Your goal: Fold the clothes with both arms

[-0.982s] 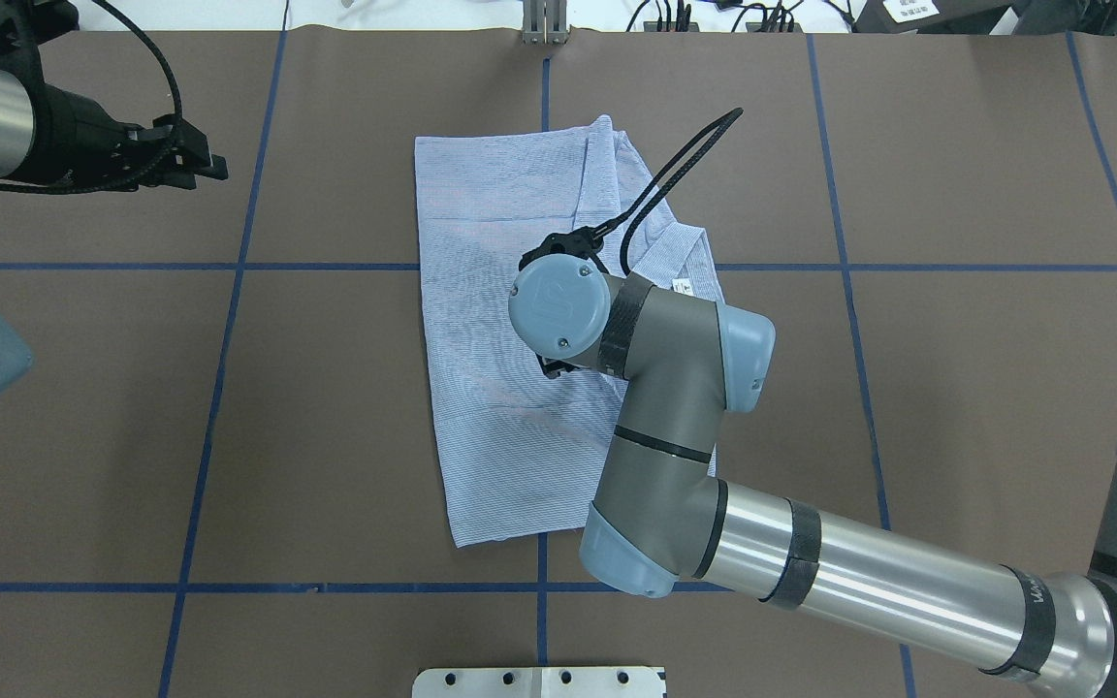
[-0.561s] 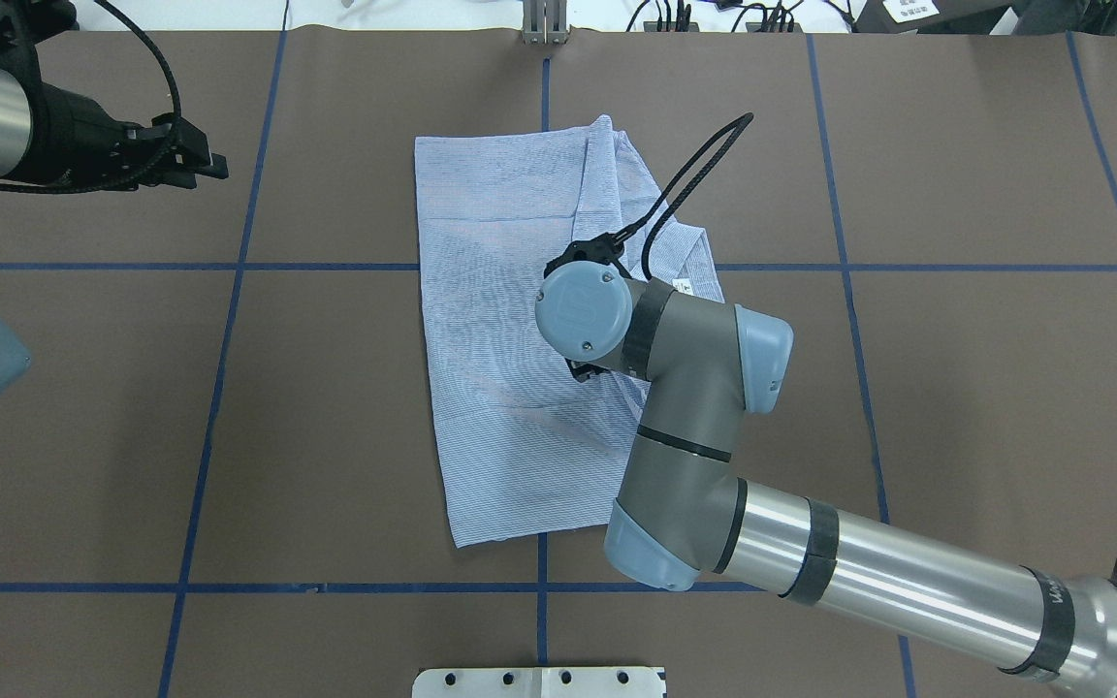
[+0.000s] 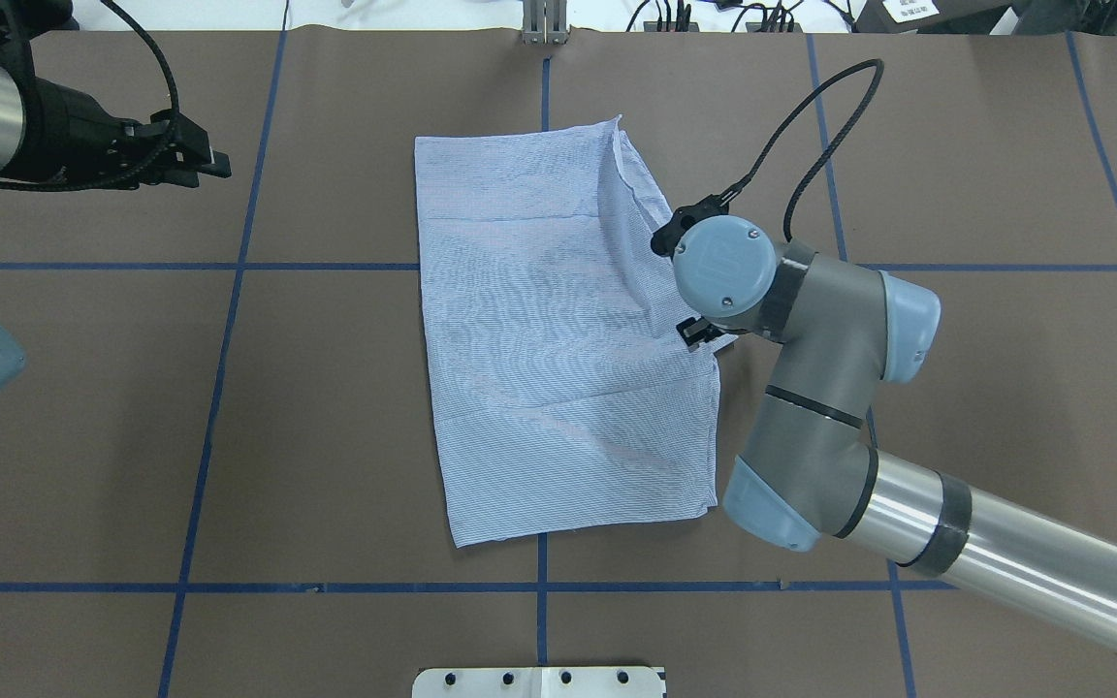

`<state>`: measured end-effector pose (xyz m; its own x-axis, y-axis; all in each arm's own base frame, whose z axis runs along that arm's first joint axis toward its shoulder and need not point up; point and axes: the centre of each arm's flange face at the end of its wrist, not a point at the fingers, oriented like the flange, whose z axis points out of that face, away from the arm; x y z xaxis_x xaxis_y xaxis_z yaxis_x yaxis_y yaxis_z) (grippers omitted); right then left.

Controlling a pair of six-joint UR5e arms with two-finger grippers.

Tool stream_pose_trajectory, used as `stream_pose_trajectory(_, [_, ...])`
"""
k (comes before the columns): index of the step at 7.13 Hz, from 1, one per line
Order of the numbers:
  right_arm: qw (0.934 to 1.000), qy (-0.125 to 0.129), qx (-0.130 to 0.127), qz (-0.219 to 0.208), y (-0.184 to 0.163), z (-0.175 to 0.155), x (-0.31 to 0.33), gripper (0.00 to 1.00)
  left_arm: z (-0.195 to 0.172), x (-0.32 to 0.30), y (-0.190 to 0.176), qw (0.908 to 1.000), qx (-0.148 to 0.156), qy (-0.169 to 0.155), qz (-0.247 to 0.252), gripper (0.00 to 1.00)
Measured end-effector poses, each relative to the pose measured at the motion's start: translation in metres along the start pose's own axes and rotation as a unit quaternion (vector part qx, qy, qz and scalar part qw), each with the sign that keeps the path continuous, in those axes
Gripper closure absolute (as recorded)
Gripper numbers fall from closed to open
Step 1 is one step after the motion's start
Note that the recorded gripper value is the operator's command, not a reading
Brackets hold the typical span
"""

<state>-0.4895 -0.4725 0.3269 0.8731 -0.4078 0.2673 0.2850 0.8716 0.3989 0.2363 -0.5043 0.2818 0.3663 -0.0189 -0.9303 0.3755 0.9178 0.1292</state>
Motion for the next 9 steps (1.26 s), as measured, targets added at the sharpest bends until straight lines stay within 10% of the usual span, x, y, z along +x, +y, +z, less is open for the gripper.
stream_pose_trajectory(3, [0.9998, -0.008, -0.004, 0.020, 0.001, -0.004, 0.031, 0.00, -0.012, 0.015, 0.003, 1.0000, -0.002, -0.005, -0.002, 0.54])
stream_pose_trajectory(9, [0.9929, -0.052, 0.036, 0.101, -0.105, 0.006, 0.004, 0.00, -0.012, 0.016, 0.004, 1.0000, -0.003, -0.004, 0.003, 0.54])
